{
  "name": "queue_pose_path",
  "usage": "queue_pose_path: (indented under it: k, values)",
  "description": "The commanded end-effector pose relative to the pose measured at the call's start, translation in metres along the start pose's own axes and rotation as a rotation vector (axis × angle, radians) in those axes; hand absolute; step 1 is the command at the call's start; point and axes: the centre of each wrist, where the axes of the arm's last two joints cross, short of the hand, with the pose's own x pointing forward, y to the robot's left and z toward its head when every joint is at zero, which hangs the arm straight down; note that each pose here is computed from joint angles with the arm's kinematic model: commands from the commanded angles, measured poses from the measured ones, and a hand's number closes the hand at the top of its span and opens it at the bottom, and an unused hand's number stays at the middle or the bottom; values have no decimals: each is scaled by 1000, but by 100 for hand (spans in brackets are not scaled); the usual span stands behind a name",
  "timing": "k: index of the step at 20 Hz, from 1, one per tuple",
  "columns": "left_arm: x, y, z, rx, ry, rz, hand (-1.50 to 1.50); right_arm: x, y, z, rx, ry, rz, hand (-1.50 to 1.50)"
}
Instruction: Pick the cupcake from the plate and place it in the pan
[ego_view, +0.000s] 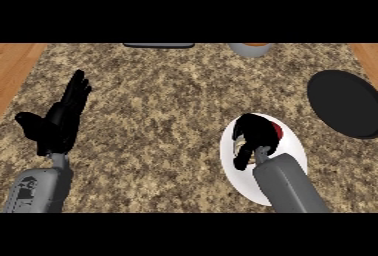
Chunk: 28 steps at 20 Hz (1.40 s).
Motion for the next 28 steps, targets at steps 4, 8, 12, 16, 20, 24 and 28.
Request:
queue_pose_path:
  k: [4, 8, 12, 16, 20, 24, 28]
  values:
    - [6, 3, 4, -19, -2, 4, 0, 47, -44, -20, -321, 141, -77, 150]
    - [-3, -2, -5, 9, 9, 14, 0, 76, -59, -5, -575, 113, -67, 150]
    - [-7, -3, -2, 39, -2, -9, 0, 77, -81, 3, -714, 103, -159, 150]
    - [-5, 20, -2, 18, 5, -8, 0, 61, -98, 2, -823, 160, -226, 150]
    - [-13, 13, 0, 29, -6, -6, 0, 16, -122, -2, -891, 136, -392, 150]
    - [4, -2, -1, 15, 2, -10, 0, -29, -169, -9, -947, 162, -517, 150]
    - [-9, 0, -4, 31, 12, 9, 0, -92, -173, -20, -956, 217, -486, 150]
